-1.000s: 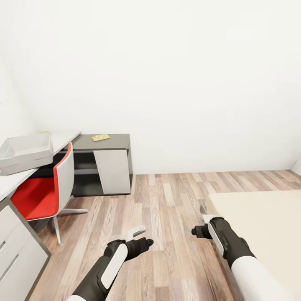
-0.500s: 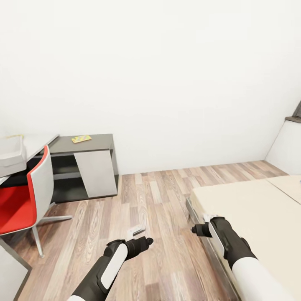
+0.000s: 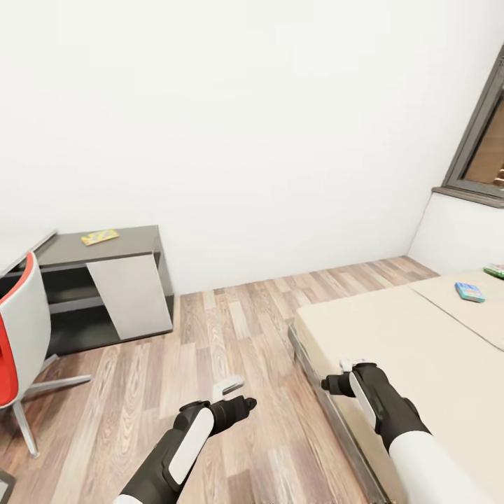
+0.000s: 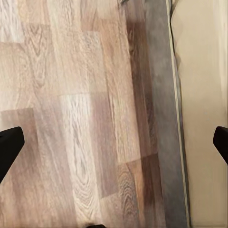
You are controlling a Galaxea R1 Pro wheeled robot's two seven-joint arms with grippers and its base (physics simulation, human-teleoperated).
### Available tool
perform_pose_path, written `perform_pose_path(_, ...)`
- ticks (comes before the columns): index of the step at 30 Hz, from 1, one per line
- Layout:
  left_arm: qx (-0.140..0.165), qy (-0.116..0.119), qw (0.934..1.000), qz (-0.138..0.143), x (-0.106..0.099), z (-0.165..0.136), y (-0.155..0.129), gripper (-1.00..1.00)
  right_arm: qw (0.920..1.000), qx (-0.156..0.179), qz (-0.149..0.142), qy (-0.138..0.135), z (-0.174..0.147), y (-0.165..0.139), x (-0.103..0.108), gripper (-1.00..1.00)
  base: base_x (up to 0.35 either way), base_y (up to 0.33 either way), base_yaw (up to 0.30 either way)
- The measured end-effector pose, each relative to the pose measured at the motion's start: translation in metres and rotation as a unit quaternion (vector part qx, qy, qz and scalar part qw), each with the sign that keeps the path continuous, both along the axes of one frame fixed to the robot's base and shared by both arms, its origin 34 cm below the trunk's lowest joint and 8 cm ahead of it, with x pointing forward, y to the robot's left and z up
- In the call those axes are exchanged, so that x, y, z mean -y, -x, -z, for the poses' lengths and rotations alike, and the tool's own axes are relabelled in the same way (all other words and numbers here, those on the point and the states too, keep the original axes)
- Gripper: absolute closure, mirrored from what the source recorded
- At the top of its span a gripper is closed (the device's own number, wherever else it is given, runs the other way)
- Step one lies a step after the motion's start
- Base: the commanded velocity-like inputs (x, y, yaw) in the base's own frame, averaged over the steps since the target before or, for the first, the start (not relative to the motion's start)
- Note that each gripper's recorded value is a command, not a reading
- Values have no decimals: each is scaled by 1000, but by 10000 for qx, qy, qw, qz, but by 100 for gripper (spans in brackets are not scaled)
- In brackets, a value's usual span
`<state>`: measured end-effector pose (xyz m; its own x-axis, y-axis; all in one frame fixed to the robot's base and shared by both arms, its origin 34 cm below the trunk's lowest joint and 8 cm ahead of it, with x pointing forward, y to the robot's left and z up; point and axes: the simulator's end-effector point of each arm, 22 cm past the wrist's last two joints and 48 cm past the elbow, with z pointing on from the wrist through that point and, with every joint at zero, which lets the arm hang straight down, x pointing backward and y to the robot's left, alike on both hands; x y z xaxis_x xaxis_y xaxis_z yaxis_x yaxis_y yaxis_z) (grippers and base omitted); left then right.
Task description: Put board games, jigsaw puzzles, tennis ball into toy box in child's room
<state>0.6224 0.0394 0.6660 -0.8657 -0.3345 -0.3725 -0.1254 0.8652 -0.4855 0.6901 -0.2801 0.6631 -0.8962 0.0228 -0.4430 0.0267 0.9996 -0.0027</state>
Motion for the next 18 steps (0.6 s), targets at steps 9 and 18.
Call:
perform_pose_path(9,-34,-1,10000,0,0,3,2,-100,10000,-25,4,1,3,1,0,-100,0,0,-256)
perform_pose_path(18,-67,-1,10000,0,0,7,3,-100,10000,-45,7,3,6,1,1,-100,0,0,-256)
